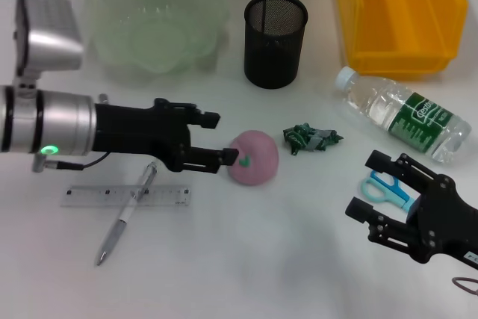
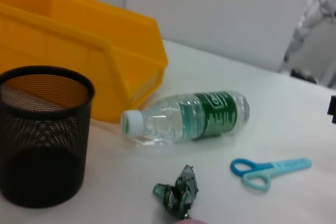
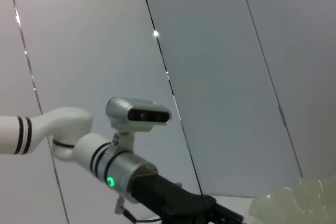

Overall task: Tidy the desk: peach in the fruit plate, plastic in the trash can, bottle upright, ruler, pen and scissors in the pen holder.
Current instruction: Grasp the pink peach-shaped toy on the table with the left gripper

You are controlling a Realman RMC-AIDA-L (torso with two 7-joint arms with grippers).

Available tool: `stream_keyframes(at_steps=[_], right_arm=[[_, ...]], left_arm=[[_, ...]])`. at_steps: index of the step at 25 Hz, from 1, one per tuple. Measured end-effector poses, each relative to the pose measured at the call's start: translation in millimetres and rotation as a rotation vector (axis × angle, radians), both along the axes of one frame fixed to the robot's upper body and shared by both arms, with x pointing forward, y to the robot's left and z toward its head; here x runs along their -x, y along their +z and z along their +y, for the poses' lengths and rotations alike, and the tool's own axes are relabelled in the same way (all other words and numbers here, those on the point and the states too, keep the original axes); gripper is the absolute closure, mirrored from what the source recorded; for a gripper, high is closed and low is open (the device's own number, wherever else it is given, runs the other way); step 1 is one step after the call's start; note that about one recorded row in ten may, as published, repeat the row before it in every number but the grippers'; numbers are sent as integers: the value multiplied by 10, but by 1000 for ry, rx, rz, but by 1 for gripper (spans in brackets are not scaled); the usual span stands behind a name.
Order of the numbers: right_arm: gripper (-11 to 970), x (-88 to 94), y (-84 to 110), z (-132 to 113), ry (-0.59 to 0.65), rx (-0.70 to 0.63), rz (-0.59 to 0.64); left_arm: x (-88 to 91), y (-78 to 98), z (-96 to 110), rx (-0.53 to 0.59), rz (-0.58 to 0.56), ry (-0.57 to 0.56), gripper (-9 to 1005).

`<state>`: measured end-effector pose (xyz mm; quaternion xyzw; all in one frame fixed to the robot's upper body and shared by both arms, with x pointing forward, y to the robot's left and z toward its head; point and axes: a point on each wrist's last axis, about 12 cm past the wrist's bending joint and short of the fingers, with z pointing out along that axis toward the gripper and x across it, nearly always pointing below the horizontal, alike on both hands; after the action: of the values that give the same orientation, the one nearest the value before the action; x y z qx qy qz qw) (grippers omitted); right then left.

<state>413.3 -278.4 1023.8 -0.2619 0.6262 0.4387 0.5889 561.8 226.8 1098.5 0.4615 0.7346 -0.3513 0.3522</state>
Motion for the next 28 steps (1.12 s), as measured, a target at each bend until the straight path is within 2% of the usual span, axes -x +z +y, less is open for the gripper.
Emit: stream_keyframes(at_steps=[5, 9, 13, 28], right_arm=[[120, 37, -15, -14, -8, 3, 4], [120, 39, -15, -2, 3, 3, 4], [120, 46, -8, 1, 9, -2, 0], [121, 59, -8, 5, 15, -3, -1]], left_arm=[[-103, -11, -226, -63, -14, -55, 243], [-170, -84, -387, -116, -29, -63, 244], [-206, -140, -395, -140, -38, -30, 244], [-154, -290, -394, -130, -2, 15, 244]])
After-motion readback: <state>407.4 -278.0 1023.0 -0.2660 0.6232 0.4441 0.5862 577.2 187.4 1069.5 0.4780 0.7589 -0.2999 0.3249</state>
